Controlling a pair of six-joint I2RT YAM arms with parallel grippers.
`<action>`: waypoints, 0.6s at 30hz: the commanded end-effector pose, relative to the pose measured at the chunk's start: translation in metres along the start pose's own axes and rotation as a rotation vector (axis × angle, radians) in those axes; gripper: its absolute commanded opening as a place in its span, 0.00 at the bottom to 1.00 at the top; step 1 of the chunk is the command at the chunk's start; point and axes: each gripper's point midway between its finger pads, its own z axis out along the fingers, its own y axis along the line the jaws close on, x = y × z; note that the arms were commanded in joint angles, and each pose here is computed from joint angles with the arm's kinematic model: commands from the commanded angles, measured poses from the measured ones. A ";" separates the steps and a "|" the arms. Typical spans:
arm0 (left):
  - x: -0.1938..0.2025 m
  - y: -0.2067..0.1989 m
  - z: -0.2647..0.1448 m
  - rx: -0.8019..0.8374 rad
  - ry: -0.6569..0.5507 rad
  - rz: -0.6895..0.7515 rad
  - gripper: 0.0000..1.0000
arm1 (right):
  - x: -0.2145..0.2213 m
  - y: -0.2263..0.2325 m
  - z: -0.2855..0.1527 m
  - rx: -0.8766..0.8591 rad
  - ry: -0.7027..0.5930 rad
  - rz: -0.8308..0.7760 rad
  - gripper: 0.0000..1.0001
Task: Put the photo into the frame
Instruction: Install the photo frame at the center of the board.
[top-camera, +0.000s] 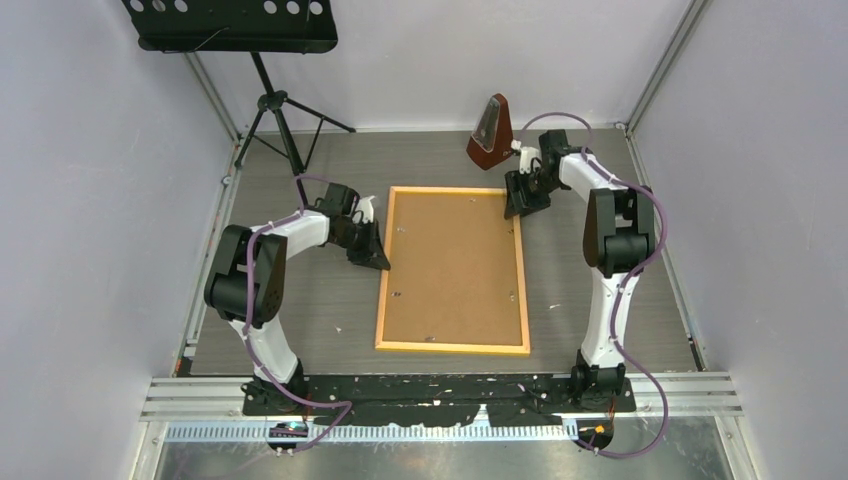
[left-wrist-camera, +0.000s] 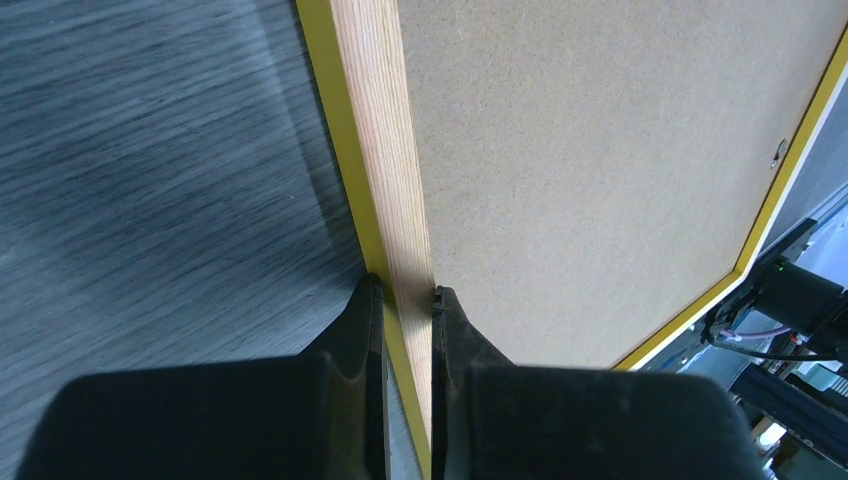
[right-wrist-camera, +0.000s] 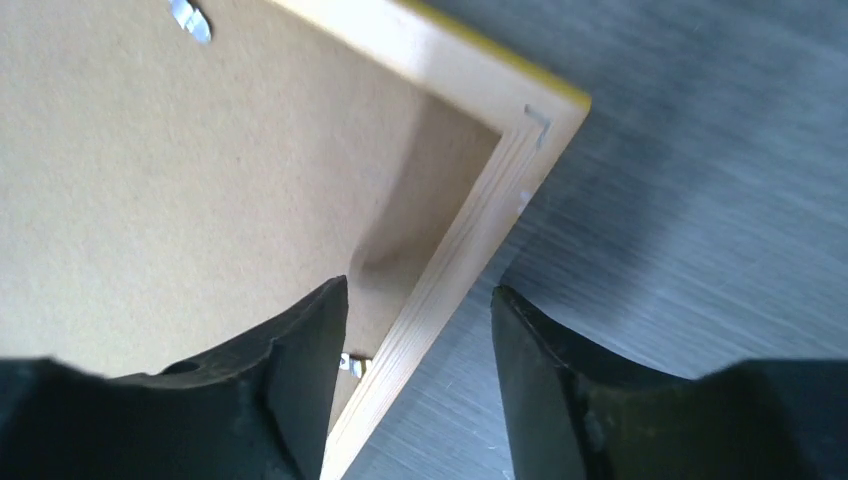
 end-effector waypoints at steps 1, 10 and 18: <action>0.024 0.004 0.012 0.028 0.073 0.006 0.00 | -0.040 -0.004 -0.019 0.059 -0.122 -0.094 0.65; 0.022 0.006 0.009 0.011 0.047 0.007 0.00 | 0.006 0.016 -0.078 0.131 -0.140 -0.177 0.80; 0.020 0.009 0.009 -0.007 0.032 0.012 0.00 | 0.099 0.045 -0.092 0.081 -0.040 -0.245 0.80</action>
